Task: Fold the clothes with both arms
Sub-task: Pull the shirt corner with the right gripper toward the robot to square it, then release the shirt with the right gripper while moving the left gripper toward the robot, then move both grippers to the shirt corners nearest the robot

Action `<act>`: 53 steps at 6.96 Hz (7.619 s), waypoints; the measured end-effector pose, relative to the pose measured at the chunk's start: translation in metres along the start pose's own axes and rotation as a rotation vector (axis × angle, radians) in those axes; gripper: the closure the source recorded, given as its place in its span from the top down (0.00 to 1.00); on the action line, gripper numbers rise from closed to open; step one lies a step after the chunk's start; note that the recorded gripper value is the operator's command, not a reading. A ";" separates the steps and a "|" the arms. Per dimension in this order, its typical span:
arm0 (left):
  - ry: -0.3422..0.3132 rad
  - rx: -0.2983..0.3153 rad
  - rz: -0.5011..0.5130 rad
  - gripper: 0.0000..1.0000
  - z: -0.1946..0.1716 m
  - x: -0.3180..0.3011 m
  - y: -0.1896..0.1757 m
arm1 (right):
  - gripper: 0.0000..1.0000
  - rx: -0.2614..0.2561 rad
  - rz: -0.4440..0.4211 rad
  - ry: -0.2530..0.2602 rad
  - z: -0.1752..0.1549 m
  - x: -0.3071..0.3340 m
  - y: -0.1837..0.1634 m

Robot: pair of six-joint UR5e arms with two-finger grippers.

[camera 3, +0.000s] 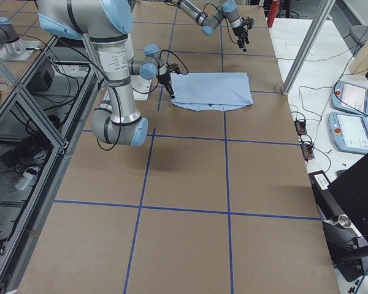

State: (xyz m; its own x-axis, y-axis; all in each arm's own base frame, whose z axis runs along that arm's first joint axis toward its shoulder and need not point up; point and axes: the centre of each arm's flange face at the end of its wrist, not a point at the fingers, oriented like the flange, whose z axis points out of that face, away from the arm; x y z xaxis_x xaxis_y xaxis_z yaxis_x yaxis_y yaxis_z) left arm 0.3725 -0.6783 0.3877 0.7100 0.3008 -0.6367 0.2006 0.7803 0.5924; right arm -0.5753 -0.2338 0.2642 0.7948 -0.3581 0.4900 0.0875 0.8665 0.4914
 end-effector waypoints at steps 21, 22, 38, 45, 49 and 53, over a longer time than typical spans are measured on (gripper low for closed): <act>0.001 -0.001 0.001 1.00 0.000 0.001 0.001 | 0.00 0.072 0.062 0.015 -0.011 0.019 -0.036; 0.000 0.000 0.001 1.00 0.000 0.001 0.001 | 0.00 0.074 0.084 0.023 -0.014 0.039 -0.034; 0.358 -0.152 -0.624 0.86 -0.177 0.224 0.175 | 1.00 0.209 1.023 -0.323 -0.044 0.103 -0.032; 0.279 -0.234 -0.826 0.78 -0.182 0.316 0.345 | 1.00 0.203 1.081 -0.285 -0.023 0.118 -0.043; 0.269 -0.241 -0.817 0.78 -0.176 0.321 0.353 | 1.00 0.202 1.082 -0.284 -0.022 0.117 -0.042; 0.271 -0.248 -0.814 0.78 -0.174 0.328 0.356 | 1.00 0.201 1.084 -0.286 -0.023 0.116 -0.042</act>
State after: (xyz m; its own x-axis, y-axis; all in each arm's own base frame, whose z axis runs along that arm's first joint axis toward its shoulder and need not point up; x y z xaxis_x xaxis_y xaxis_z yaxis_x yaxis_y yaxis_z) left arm 0.5590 -0.2066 0.3038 0.2208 -0.3030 -0.9271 0.3988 0.8955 -0.1977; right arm -0.4731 -0.3037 0.2844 0.2249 0.4570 0.8606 -0.6801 0.7061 -0.1972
